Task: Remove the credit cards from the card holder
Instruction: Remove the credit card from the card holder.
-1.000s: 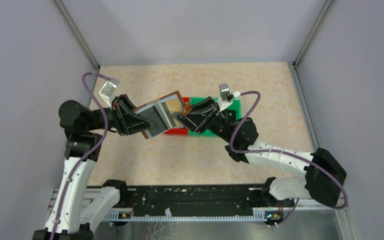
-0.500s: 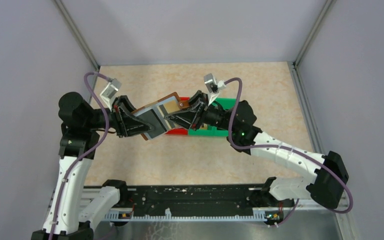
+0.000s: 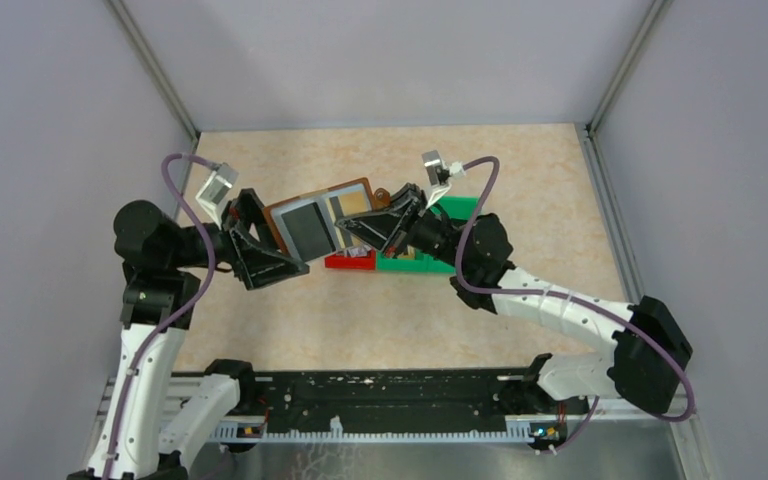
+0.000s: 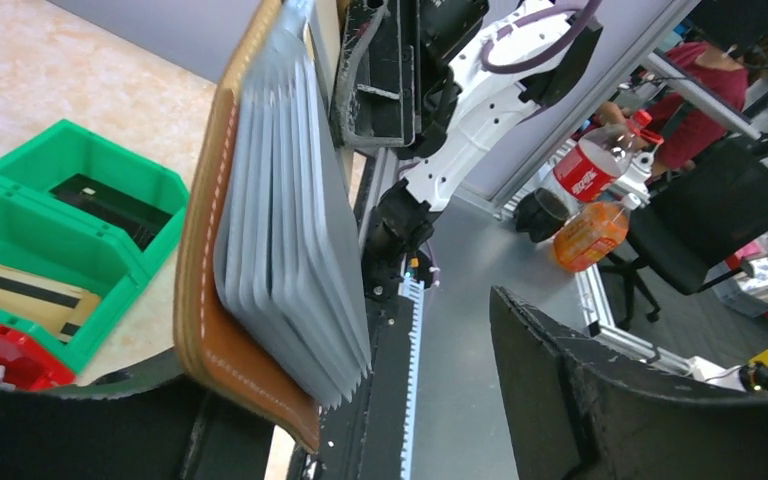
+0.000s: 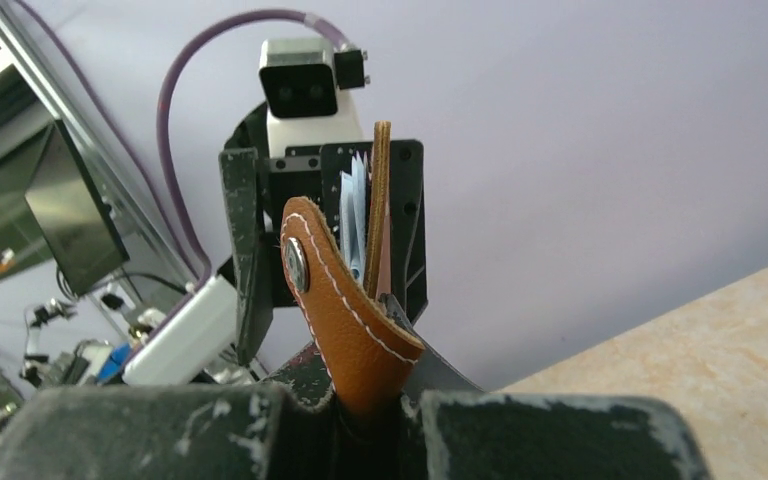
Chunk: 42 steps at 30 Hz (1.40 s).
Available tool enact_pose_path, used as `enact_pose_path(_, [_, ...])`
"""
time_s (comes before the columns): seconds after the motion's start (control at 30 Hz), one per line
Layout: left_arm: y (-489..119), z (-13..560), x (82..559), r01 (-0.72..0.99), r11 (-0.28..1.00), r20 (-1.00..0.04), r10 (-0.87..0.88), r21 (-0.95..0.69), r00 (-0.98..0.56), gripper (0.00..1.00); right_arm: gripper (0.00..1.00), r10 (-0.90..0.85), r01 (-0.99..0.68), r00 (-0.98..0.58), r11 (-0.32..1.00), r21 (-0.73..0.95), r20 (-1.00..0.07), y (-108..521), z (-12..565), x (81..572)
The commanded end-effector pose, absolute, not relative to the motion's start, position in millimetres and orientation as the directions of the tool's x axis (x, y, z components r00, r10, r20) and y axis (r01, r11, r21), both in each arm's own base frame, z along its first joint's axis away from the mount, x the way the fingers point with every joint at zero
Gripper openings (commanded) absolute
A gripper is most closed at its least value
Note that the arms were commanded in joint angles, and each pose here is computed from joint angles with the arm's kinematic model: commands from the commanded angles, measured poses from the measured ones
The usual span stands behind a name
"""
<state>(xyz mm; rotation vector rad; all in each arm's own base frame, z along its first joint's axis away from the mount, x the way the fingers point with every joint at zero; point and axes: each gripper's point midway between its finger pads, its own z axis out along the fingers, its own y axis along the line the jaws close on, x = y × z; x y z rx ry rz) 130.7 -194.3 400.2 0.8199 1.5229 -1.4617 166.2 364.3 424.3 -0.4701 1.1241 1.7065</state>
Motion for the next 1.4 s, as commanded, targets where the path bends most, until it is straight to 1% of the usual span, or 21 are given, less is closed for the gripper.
enact_pose_path(0.0, [-196, 409, 130, 0.888, 0.085, -0.888, -0.137, -0.452, -0.439, 0.74, 0.0, 0.716, -0.894, -0.407, -0.185, 0.408, -0.567, 335, 484, 160])
enact_pose_path(0.07, [-196, 408, 129, 0.878, 0.077, -0.876, -0.149, -0.472, -0.458, 0.71, 0.0, 0.727, -0.895, -0.4, -0.179, 0.408, -0.558, 336, 484, 159])
enact_pose_path(0.17, [-196, 403, 129, 0.863, 0.07, -0.858, -0.174, -0.501, -0.484, 0.62, 0.0, 0.743, -0.894, -0.394, -0.173, 0.413, -0.542, 335, 483, 160])
enact_pose_path(0.3, [-196, 403, 131, 0.86, 0.083, -0.852, -0.215, -0.503, -0.477, 0.44, 0.0, 0.752, -0.892, -0.392, -0.17, 0.419, -0.53, 336, 480, 159])
enact_pose_path(0.37, [-196, 404, 134, 0.859, 0.09, -0.851, -0.224, -0.504, -0.476, 0.37, 0.0, 0.748, -0.89, -0.396, -0.17, 0.422, -0.534, 338, 477, 157])
enact_pose_path(0.43, [-196, 405, 135, 0.859, 0.093, -0.851, -0.229, -0.503, -0.473, 0.32, 0.0, 0.744, -0.888, -0.401, -0.174, 0.425, -0.534, 340, 475, 157])
enact_pose_path(0.53, [-196, 409, 136, 0.858, 0.095, -0.849, -0.238, -0.504, -0.472, 0.28, 0.0, 0.741, -0.887, -0.405, -0.176, 0.426, -0.535, 343, 471, 156])
enact_pose_path(0.6, [-196, 410, 136, 0.857, 0.096, -0.847, -0.244, -0.506, -0.472, 0.28, 0.0, 0.745, -0.887, -0.405, -0.178, 0.427, -0.53, 342, 470, 155])
enact_pose_path(0.7, [-196, 413, 137, 0.856, 0.096, -0.844, -0.254, -0.508, -0.472, 0.31, 0.0, 0.749, -0.884, -0.409, -0.185, 0.429, -0.521, 342, 469, 155])
enact_pose_path(0.77, [-195, 416, 137, 0.856, 0.094, -0.842, -0.263, -0.509, -0.471, 0.35, 0.0, 0.746, -0.883, -0.414, -0.19, 0.428, -0.522, 343, 469, 153])
enact_pose_path(0.8, [-195, 418, 137, 0.856, 0.094, -0.841, -0.268, -0.508, -0.47, 0.42, 0.0, 0.745, -0.884, -0.414, -0.191, 0.427, -0.523, 344, 470, 153])
enact_pose_path(0.87, [-195, 420, 137, 0.853, 0.091, -0.836, -0.276, -0.514, -0.474, 0.63, 0.0, 0.739, -0.884, -0.416, -0.192, 0.427, -0.529, 346, 469, 152])
enact_pose_path(0.9, [-195, 422, 137, 0.853, 0.089, -0.835, -0.279, -0.514, -0.474, 0.68, 0.0, 0.737, -0.884, -0.417, -0.191, 0.427, -0.533, 347, 469, 151])
enact_pose_path(0.93, [-195, 423, 137, 0.852, 0.087, -0.834, -0.28, -0.516, -0.476, 0.71, 0.0, 0.735, -0.884, -0.416, -0.189, 0.428, -0.536, 348, 469, 151])
enact_pose_path(1.0, [-195, 426, 137, 0.857, 0.086, -0.837, -0.282, -0.509, -0.469, 0.71, 0.0, 0.733, -0.884, -0.418, -0.191, 0.427, -0.537, 349, 469, 150])
enact_pose_path(1.1, [-196, 427, 140, 0.854, 0.088, -0.835, -0.284, -0.512, -0.471, 0.7, 0.0, 0.725, -0.886, -0.416, -0.189, 0.423, -0.549, 352, 469, 147])
enact_pose_path(1.37, [-196, 436, 146, 0.87, 0.103, -0.849, -0.298, -0.482, -0.435, 0.55, 0.0, 0.706, -0.883, -0.43, -0.199, 0.425, -0.563, 355, 464, 141])
